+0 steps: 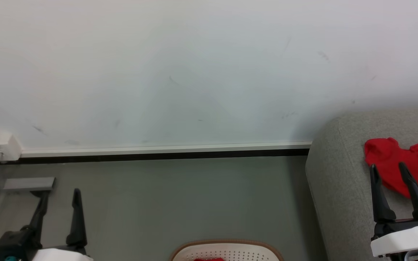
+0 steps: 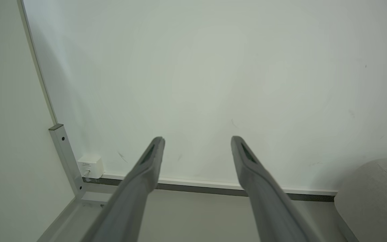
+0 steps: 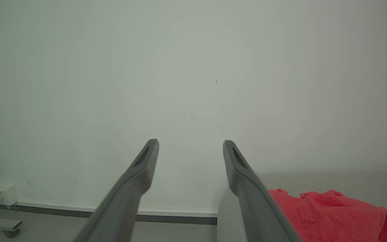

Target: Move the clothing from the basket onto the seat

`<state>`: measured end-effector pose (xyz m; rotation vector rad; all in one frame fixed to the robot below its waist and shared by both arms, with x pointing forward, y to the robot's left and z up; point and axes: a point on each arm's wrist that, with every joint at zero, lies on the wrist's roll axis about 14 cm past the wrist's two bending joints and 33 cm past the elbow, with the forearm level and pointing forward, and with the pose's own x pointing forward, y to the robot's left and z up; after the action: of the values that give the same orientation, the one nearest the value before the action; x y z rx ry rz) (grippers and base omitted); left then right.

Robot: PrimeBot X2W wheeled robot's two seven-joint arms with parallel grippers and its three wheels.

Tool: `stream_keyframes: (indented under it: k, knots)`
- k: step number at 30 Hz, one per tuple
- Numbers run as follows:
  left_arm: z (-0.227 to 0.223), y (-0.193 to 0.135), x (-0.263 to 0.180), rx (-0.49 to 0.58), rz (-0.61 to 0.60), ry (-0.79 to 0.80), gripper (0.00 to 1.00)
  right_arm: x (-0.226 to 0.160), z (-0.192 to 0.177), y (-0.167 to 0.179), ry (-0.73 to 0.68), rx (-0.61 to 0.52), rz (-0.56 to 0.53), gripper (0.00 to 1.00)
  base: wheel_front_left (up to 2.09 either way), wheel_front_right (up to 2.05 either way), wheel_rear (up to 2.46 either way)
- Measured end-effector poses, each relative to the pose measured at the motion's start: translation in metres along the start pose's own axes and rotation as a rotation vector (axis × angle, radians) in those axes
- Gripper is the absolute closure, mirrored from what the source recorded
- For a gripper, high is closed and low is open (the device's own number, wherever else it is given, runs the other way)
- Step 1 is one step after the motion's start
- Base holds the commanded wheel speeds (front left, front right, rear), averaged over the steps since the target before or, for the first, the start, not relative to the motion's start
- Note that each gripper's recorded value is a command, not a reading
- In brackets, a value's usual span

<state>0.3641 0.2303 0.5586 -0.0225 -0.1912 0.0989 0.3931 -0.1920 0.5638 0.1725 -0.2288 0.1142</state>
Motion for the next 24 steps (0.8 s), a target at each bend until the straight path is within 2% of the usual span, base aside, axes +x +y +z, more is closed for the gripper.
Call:
stream_keyframes:
  k: [24]
  knots:
    - [-0.021, -0.02, 0.001, -0.034, -0.042, 0.03, 0.0, 0.0, -0.006, -0.001, 0.019, -0.013, 0.008, 0.0, 0.0, 0.0, 0.0]
